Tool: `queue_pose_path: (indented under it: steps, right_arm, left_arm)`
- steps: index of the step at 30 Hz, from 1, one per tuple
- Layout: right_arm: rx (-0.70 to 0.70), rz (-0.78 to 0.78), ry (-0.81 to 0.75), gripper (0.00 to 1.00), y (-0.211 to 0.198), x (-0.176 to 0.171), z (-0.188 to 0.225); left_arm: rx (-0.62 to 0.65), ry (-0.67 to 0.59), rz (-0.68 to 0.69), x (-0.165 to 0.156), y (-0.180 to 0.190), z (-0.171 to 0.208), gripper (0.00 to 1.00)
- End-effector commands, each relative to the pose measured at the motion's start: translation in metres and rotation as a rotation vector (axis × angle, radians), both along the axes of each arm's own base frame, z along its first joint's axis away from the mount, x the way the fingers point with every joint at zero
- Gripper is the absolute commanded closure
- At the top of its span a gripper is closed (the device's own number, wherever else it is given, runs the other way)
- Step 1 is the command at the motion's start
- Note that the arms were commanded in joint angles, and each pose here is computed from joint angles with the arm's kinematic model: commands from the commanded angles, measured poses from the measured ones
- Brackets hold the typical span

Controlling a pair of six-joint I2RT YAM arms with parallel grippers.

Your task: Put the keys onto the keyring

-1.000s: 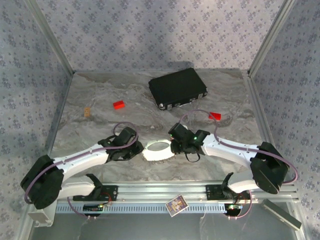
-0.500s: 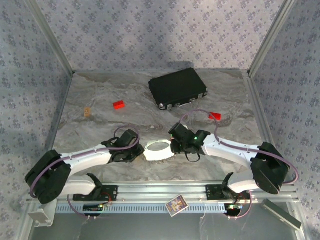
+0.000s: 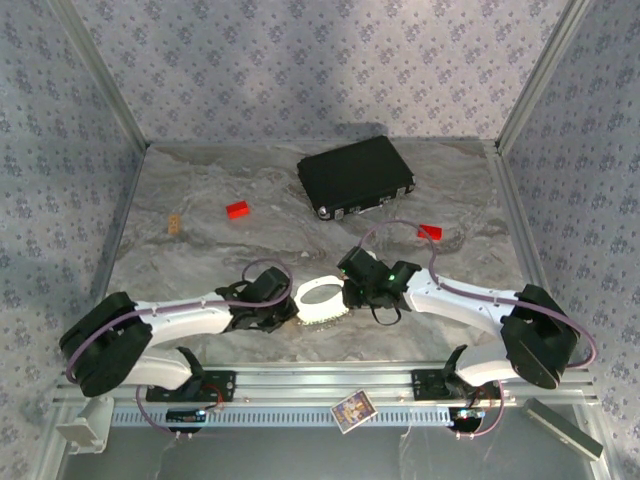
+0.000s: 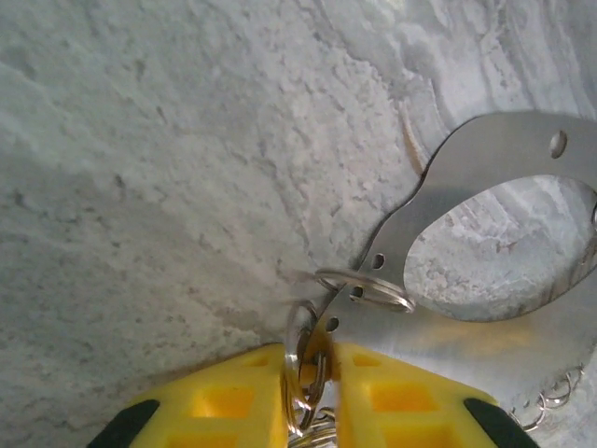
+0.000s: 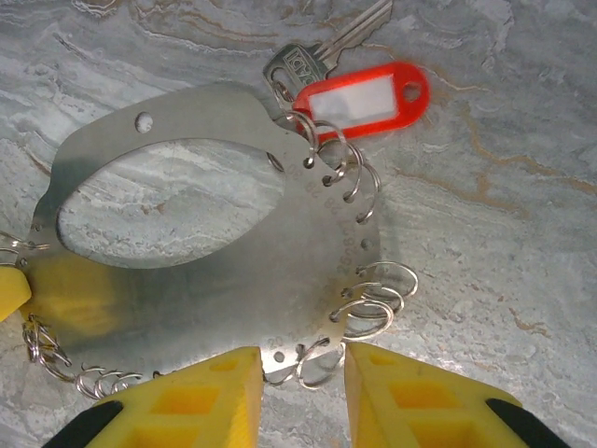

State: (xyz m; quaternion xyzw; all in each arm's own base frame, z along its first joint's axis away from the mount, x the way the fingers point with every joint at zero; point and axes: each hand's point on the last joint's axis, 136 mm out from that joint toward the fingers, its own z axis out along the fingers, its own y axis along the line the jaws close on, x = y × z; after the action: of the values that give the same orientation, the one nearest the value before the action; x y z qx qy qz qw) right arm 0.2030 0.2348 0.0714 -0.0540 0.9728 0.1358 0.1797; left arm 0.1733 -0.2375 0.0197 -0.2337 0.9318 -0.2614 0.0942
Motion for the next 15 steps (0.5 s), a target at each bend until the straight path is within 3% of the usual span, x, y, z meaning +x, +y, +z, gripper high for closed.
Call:
queue_pose_path:
  steps: [1,9,15]
  right_arm:
    - [0.01,0.0,-0.008,0.7,-0.004,-0.001,0.004]
    - [0.022,-0.001,-0.017,0.7,-0.005,0.001,0.007]
    - [0.099,0.101,-0.049,0.71,0.023,0.011,0.021]
  left_arm:
    - [0.004,-0.001,0.016,-0.003,-0.003,0.002,0.71]
    - [0.253,-0.188,-0.042,0.013,0.043,0.056,0.54]
    - [0.335,-0.209,-0.06,0.03,0.067,0.066,0.53]
